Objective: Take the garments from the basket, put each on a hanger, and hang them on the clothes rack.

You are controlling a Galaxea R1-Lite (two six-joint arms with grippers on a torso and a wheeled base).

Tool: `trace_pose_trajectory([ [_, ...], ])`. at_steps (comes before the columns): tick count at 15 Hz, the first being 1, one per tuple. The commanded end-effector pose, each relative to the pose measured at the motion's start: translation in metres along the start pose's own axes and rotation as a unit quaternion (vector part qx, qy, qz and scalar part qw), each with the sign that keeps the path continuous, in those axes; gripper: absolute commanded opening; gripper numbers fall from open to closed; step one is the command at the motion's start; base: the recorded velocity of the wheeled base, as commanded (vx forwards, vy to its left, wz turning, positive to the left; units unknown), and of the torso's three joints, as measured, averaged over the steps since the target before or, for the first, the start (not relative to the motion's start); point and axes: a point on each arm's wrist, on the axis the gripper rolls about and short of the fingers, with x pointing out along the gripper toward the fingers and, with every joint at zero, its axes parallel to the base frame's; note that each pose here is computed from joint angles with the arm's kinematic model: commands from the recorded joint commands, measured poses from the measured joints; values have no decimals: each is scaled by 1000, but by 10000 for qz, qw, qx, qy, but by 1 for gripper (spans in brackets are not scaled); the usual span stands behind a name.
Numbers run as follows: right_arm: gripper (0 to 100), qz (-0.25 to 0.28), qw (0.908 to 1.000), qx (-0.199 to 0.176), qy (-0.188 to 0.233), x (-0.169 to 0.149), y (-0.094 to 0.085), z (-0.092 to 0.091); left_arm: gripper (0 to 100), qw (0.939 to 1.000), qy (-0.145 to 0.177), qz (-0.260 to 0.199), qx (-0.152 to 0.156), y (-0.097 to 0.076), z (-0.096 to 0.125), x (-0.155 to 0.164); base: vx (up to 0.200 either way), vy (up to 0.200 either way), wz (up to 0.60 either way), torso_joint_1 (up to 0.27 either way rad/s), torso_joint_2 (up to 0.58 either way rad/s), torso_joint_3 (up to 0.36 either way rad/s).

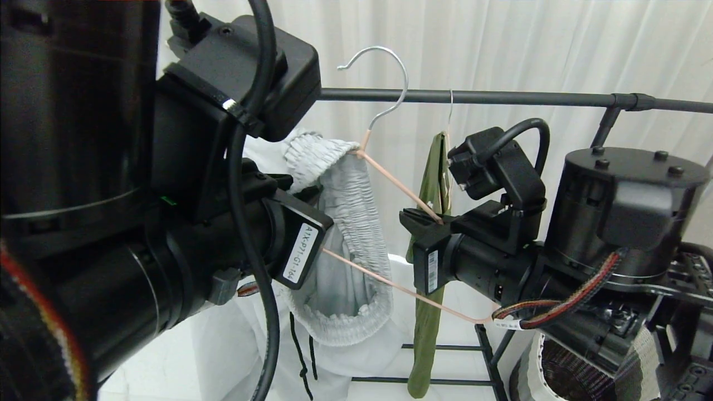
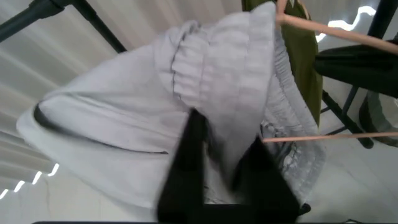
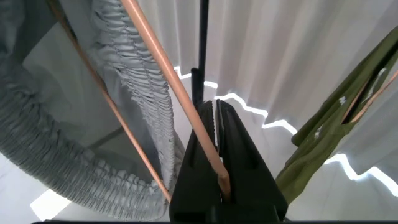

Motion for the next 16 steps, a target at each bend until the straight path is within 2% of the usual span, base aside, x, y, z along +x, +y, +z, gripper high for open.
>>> trace_pose_trajectory([
  [1, 0, 12, 9999, 4, -105, -5, -1, 6, 100, 10000, 2, -55, 38, -4, -1, 0, 0, 0, 0, 0, 0, 0],
  [6, 0, -102, 9997, -63, -228, -7, -7, 10, 100, 9999, 71, -102, 113, -5, -15, -4, 0, 0, 0, 0, 0, 0],
  [8, 0, -220, 9992, -149, -298, -10, -18, 15, 100, 9999, 27, -59, 82, 5, -21, -13, 0, 0, 0, 0, 0, 0],
  [10, 0, -168, 9990, -203, -357, -16, -29, 20, 100, 9999, -39, 92, 137, 24, -27, -25, 0, 0, 0, 0, 0, 0],
  [13, 0, 44, 9990, -411, -197, -29, -39, 23, 100, 9985, -266, 11, 481, 52, -31, -38, 0, 0, 0, 0, 0, 0],
  [14, 0, 122, 9988, -462, -140, -35, -42, 26, 100, 9959, -439, -149, 773, 65, -31, -41, 0, 0, 0, 0, 0, 0],
  [16, 0, 279, 9979, -580, -19, -46, -45, 30, 100, 9858, -697, -308, 1495, 86, -34, -43, 0, 0, 0, 0, 0, 0],
])
